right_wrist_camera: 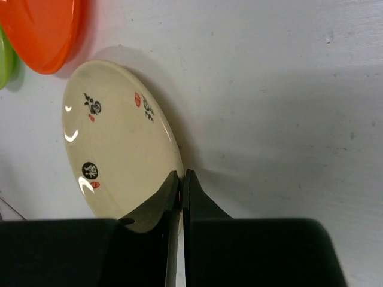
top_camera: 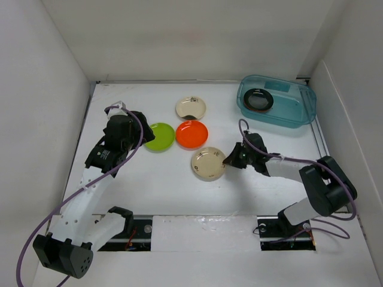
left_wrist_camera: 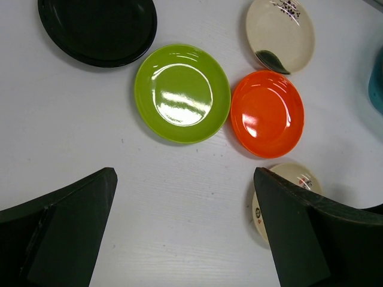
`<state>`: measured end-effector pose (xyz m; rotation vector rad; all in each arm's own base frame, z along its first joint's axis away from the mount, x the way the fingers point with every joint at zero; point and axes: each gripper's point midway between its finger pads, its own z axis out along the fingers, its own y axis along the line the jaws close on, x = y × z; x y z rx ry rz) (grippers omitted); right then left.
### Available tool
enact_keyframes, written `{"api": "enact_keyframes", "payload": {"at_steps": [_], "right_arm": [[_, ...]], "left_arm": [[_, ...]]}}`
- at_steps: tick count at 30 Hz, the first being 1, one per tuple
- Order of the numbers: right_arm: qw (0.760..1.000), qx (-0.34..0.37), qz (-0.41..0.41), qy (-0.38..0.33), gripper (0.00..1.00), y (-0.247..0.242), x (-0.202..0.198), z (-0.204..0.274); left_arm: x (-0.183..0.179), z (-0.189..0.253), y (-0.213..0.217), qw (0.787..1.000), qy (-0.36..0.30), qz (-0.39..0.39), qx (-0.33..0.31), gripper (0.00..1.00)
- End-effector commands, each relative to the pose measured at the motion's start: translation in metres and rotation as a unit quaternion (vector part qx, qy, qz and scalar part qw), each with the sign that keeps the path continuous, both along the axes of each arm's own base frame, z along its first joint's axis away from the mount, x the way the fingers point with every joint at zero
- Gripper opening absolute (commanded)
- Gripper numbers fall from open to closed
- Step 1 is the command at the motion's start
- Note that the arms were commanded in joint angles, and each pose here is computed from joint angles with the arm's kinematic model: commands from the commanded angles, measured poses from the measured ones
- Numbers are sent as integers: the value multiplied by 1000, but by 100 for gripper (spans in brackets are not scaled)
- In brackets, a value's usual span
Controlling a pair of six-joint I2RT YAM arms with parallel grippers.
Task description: Place the plates into the plastic bin on the countertop
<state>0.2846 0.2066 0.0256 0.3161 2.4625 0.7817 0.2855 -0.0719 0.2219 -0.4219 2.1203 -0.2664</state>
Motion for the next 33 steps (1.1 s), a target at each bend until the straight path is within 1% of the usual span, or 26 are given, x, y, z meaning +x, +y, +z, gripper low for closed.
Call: {"api": "enact_keyframes", "payload": {"at_steps": [1,3,4,5,7,8,9,11,13,14,15,16,17,18,19,20,21,22,23,25,26,27,28,29,32,33], "right_arm": [[1000,-14,-27,-1,0,-19,0,4],[998,-37,-52,-19,0,-31,-1,17],[997,-50,-62,-17,0,-38,-3,28],[995,-42,-69,-53,0,-39,-2,59],[989,-58,-102,-90,0,-52,4,98],[984,-43,-115,-129,0,-55,6,129],[979,-39,-133,-147,0,-63,12,145],[966,-35,-181,-183,0,-84,38,180],[958,-56,-204,-196,0,-103,62,187],[946,-66,-241,-206,0,-131,84,203],[946,-85,-252,-183,0,-144,104,185],[941,-96,-273,-176,0,-163,116,182],[933,-92,-302,-171,0,-194,128,182],[926,-77,-321,-185,0,-209,143,194],[924,-62,-338,-167,0,-220,156,180],[931,-37,-320,-171,0,-219,167,181],[924,-29,-330,-192,0,-237,183,197],[928,-27,-333,-165,0,-242,201,174],[929,-12,-318,-188,0,-247,222,196],[938,6,-300,-173,0,-250,242,185],[944,7,-295,-147,0,-250,255,157],[947,17,-287,-143,0,-253,261,153],[944,17,-292,-151,0,-260,270,158],[946,16,-293,-137,0,-262,276,141],[947,15,-293,-131,0,-265,289,136],[949,14,-294,-113,0,-266,294,118]], "left_arm": [[2,6,1,1000,-9,4,-5,100],[3,6,2,1000,-9,8,-2,100],[3,6,2,1000,-9,8,-2,100],[2,9,3,1000,-14,8,-4,100],[2,9,3,1000,-15,8,-4,100],[2,9,3,1000,-15,8,-4,100],[2,9,3,1000,-15,8,-4,100],[2,7,1,1000,-9,4,-5,100],[2,7,1,1000,-9,4,-5,100],[2,7,1,1000,-9,4,-5,100],[2,7,1,1000,-9,4,-5,100],[2,7,1,1000,-9,4,-5,100],[2,7,1,1000,-9,4,-5,100],[2,7,1,1000,-9,4,-5,100],[2,7,1,1000,-9,4,-5,100],[2,4,-1,1000,-8,-1,-8,100],[2,4,-1,1000,-9,-3,-4,100],[2,4,-1,1000,-9,-3,-4,100],[2,4,-1,1000,-9,-3,-4,100],[3,1,-2,1000,-4,-9,-1,100],[3,1,-2,1000,-4,-10,-1,100],[3,1,-2,1000,-4,-10,-1,100],[3,1,-2,1000,-4,-10,-1,100],[4,-1,-4,1000,1,-13,-2,100],[4,-4,-4,1000,6,-13,-1,100],[4,-4,-4,1000,6,-13,-1,100]]}}
